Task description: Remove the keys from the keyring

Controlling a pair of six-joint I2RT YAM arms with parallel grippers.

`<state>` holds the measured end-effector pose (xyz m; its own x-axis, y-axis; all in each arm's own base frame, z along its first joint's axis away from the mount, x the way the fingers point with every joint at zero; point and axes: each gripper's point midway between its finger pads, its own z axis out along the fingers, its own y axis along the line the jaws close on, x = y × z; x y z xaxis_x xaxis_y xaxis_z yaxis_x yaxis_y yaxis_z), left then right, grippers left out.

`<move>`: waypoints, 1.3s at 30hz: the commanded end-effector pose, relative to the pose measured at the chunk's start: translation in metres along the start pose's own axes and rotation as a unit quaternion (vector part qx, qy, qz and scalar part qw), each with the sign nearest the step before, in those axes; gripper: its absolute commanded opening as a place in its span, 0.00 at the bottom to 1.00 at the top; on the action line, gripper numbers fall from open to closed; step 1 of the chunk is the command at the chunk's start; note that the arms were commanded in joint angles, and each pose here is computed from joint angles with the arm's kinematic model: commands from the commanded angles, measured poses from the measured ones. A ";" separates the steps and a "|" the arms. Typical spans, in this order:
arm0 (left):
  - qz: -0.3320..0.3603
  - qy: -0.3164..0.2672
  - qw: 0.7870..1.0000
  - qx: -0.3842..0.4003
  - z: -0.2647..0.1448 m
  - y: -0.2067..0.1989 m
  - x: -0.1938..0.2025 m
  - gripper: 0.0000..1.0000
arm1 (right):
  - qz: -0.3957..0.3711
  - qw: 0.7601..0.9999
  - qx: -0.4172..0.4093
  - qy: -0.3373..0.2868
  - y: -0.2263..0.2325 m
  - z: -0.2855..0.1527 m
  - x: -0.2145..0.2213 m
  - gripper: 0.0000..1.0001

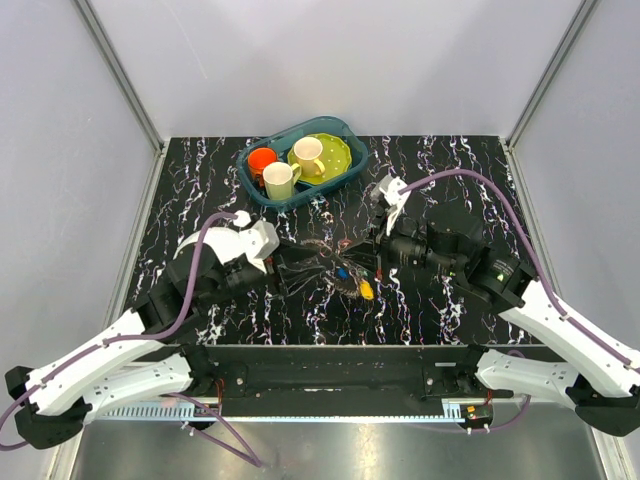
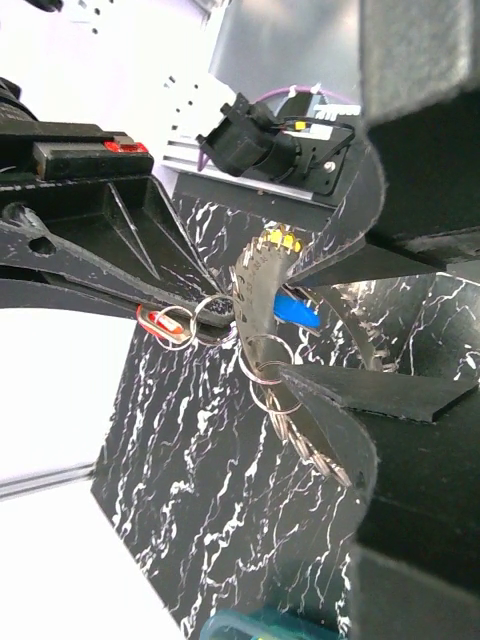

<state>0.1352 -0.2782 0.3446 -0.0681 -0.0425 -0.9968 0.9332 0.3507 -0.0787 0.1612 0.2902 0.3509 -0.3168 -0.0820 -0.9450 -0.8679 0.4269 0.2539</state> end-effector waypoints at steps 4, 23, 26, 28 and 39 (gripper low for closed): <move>0.023 -0.054 0.998 -0.038 -0.005 0.012 -0.024 0.40 | 0.102 0.992 0.002 -0.076 0.011 -0.003 -0.048 0.00; 0.044 -0.075 0.996 -0.019 0.002 0.007 -0.035 0.37 | 0.173 0.978 -0.039 -0.106 0.024 -0.003 -0.049 0.00; 0.054 -0.082 0.995 -0.018 0.003 0.007 -0.037 0.37 | 0.170 0.979 -0.045 -0.107 0.027 -0.004 -0.049 0.00; 0.066 -0.082 0.994 -0.024 0.006 0.011 -0.036 0.37 | 0.163 0.979 -0.050 -0.111 0.028 -0.006 -0.050 0.00; 0.043 -0.078 0.996 0.025 -0.001 -0.009 -0.027 0.40 | -0.067 0.984 -0.155 -0.063 0.055 -0.018 -0.023 0.00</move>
<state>0.1448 -0.2808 0.3509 0.0440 -0.0878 -0.9952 0.9268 0.3755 0.0078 0.1341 0.3023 0.3689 -0.4047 0.0485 -0.9132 -0.8746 0.2711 0.4020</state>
